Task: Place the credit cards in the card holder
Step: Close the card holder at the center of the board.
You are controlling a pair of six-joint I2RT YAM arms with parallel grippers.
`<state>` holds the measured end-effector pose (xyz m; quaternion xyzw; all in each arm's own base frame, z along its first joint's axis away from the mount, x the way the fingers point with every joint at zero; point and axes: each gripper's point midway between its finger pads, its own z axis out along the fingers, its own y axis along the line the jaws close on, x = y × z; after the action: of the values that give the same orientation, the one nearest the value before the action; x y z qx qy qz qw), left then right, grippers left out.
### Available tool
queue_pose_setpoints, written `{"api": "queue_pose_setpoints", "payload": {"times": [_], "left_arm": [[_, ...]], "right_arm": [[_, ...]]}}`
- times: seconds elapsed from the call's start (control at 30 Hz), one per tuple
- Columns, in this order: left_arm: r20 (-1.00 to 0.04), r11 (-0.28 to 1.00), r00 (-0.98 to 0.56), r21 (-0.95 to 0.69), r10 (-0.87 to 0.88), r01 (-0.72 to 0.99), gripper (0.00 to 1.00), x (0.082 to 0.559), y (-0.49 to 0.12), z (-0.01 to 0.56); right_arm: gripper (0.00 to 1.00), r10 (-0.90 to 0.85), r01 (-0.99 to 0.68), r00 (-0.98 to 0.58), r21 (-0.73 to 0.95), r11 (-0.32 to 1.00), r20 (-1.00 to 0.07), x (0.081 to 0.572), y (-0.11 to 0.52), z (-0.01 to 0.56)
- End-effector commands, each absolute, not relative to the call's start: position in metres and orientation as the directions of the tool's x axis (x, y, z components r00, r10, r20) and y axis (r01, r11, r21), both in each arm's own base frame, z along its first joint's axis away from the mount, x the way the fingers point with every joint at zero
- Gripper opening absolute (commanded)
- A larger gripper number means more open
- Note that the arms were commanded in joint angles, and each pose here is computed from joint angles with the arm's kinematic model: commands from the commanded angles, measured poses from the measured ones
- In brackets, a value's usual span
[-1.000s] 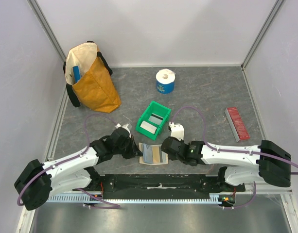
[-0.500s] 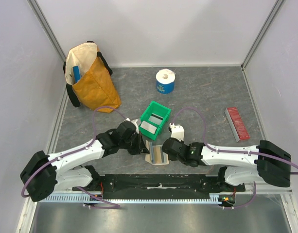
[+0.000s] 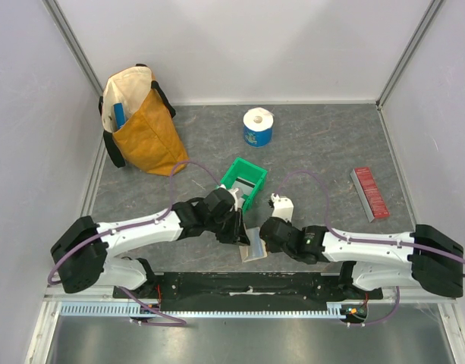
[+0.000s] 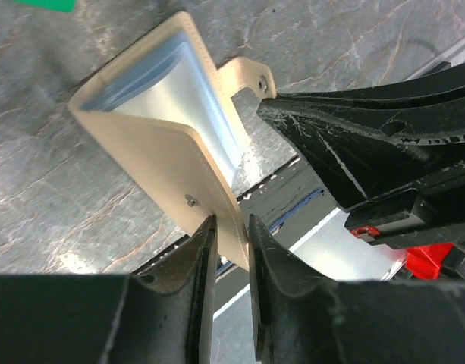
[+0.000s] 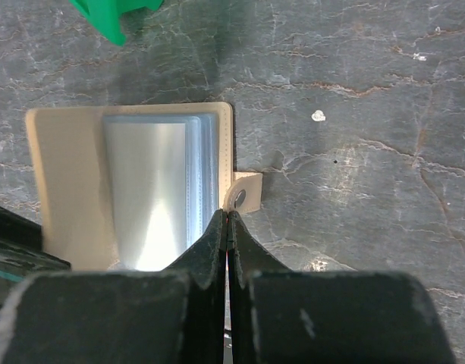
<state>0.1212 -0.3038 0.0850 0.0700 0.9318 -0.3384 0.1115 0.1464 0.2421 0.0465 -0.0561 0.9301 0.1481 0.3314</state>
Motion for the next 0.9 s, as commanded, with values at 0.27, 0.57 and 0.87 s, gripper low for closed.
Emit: {"api": "queue_pose_setpoints", "payload": {"times": [0.27,0.57,0.87], "left_arm": [[-0.261,0.762,-0.956,-0.59,0.132,0.267,0.35,0.125,-0.346,0.075],[-0.281,0.778,-0.948,-0.56,0.146,0.286,0.39,0.121,-0.359,0.068],[-0.366,0.833,-0.926,-0.482,0.089,0.271,0.21,0.129,-0.327,0.077]], "right_arm": [[0.0,0.089,-0.188,-0.752,0.342,0.921,-0.653,0.147,0.242,0.064],[0.01,0.081,-0.194,-0.759,0.343,0.919,-0.646,0.142,0.235,0.065],[0.01,0.089,-0.188,-0.755,0.344,0.92,-0.65,0.143,0.233,0.067]]}}
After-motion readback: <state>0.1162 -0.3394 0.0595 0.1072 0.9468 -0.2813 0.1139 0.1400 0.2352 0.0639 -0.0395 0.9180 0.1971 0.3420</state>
